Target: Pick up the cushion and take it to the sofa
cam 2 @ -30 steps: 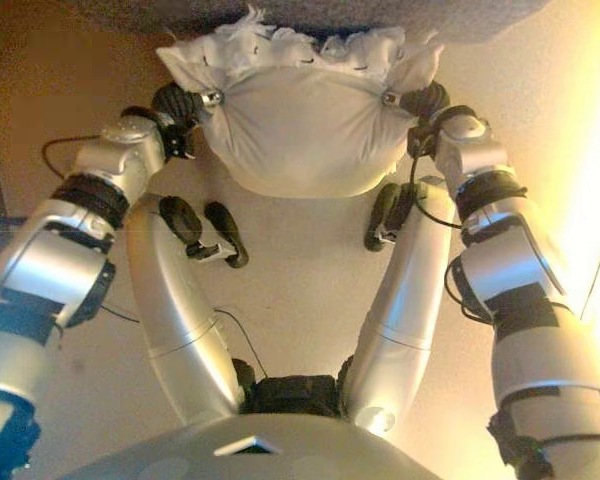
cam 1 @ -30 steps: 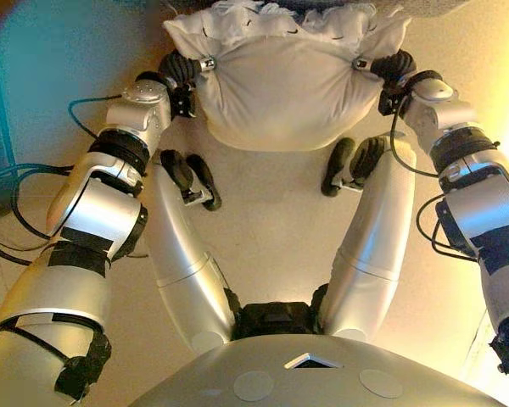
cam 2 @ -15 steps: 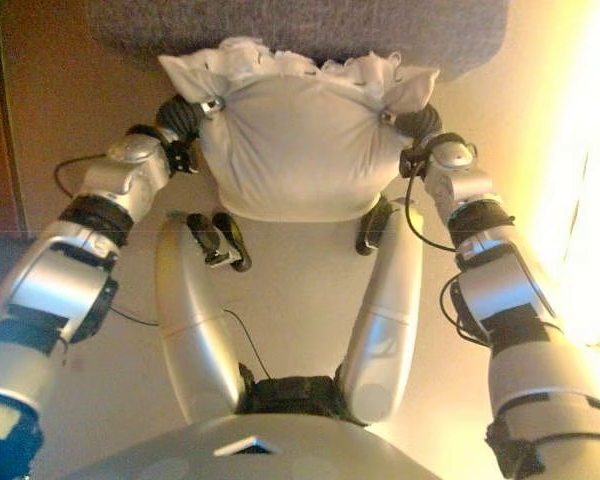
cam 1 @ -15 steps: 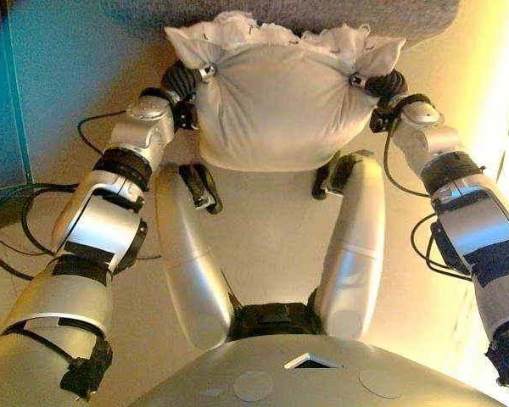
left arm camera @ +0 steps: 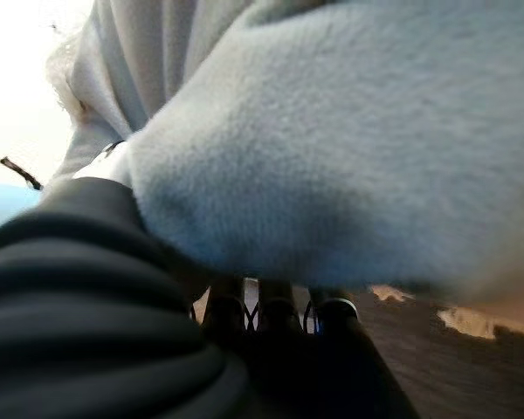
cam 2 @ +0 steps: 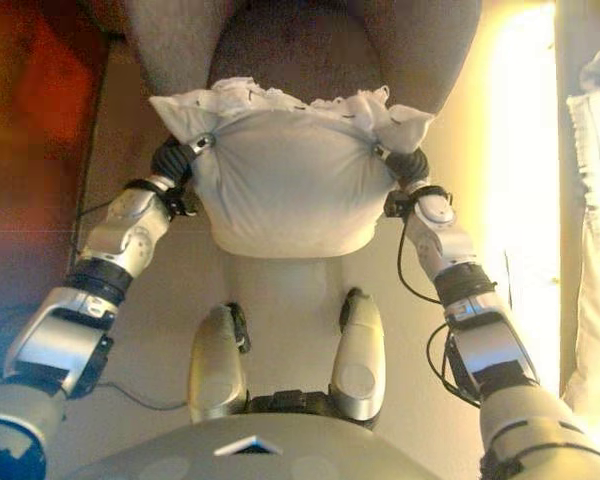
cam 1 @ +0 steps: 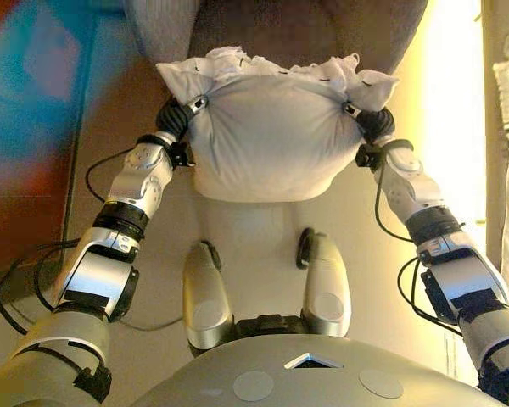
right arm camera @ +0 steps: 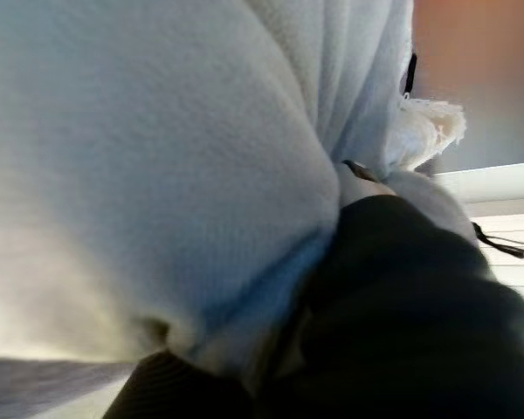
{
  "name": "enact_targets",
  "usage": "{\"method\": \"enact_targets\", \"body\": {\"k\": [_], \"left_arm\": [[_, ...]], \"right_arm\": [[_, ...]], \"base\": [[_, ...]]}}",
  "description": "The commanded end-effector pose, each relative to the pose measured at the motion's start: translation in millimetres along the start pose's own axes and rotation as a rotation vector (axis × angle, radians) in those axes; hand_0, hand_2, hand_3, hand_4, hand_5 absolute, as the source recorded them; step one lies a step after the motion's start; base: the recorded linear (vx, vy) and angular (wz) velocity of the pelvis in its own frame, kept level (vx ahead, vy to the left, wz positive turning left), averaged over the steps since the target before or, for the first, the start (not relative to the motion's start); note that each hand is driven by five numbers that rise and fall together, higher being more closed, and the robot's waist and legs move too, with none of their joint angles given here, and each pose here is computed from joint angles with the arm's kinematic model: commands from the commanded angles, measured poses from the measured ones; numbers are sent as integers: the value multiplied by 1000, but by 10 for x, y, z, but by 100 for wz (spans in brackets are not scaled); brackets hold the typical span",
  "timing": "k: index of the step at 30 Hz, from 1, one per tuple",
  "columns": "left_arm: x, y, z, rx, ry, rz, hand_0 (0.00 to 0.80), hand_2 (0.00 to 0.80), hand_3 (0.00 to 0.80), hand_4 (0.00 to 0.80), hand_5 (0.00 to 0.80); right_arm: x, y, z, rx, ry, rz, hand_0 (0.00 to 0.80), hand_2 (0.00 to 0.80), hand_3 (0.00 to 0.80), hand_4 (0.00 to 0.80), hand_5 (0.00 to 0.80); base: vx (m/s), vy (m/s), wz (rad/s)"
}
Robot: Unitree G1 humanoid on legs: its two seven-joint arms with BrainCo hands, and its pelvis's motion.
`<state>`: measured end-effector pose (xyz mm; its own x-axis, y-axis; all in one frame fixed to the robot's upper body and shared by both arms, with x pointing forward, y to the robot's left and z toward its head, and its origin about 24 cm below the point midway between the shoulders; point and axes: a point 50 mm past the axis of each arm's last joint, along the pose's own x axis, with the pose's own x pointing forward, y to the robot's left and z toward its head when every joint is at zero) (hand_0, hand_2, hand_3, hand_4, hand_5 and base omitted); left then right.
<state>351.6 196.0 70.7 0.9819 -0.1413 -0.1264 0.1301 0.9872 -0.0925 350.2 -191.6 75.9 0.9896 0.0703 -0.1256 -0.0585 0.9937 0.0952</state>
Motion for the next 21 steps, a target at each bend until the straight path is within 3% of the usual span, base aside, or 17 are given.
{"method": "enact_targets", "body": {"k": [1,5,16,21], "left_arm": [[-20,-269,29,-15,-84,-76,800,800,800,800,800],[-56,-252,85,57,-126,-39,800,800,800,800,800],[-157,-88,6,-112,-170,53,800,800,800,800,800],[-225,-15,-68,-114,-166,65,800,800,800,800,800]], "right_arm": [[-51,111,63,45,-87,65,800,800,800,800,800],[-87,115,10,87,-100,48,800,800,800,800,800],[-36,323,-65,81,-38,105,800,800,800,800,800],[-40,435,-120,105,3,146,800,800,800,800,800]], "base": [[94,2,-15],[-13,-22,-6],[-11,-122,-1],[44,74,-32]]}}
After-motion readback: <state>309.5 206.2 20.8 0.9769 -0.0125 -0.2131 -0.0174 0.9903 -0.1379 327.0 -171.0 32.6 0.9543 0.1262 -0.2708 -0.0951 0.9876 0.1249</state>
